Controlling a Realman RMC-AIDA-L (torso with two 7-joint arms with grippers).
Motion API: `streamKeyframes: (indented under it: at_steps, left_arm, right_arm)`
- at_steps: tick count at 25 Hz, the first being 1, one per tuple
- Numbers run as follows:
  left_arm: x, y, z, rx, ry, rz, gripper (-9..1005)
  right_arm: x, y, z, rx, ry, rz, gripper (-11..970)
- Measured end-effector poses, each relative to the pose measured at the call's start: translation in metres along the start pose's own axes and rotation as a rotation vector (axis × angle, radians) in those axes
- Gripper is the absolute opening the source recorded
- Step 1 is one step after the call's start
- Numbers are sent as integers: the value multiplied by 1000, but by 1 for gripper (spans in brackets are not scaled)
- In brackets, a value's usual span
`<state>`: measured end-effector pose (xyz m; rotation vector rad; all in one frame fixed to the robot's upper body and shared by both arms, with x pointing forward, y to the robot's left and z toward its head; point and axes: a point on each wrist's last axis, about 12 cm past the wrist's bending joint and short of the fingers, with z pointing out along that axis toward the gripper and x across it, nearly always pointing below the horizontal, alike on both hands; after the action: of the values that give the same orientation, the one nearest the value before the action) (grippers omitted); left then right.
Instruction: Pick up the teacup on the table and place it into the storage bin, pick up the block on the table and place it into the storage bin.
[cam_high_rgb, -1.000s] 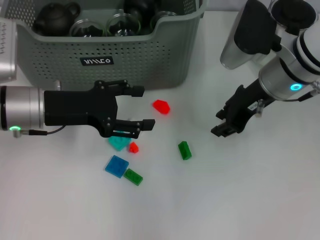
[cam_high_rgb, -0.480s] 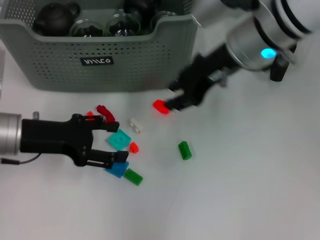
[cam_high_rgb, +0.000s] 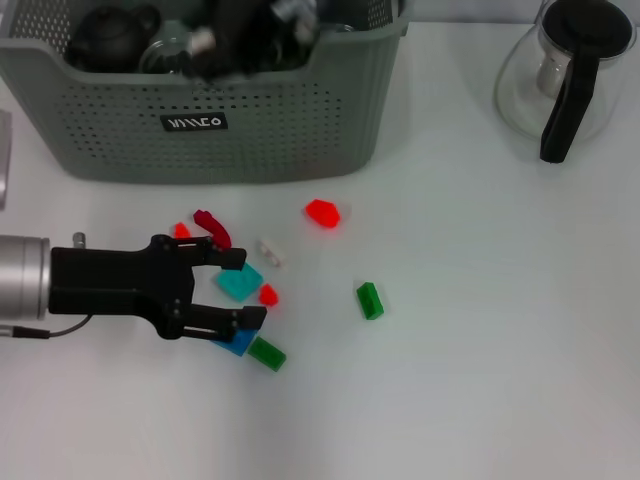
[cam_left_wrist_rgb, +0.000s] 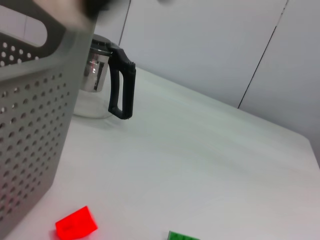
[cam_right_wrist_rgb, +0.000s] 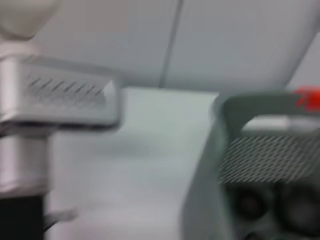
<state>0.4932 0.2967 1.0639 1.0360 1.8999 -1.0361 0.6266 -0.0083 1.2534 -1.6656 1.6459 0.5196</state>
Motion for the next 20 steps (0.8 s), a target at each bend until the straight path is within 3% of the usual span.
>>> streamKeyframes:
  at_steps: [3, 9, 20]
  left_arm:
    - [-2, 1, 4, 12, -7, -1, 859]
    - [-5, 2, 8, 18, -9, 1, 859]
    - [-9, 4, 11, 26, -11, 5, 859]
  right_arm:
    - [-5, -19, 8, 125, -32, 5, 502]
    - [2, -37, 10, 252, -60, 31, 511]
    - [19, -42, 10, 276, -10, 92, 529]
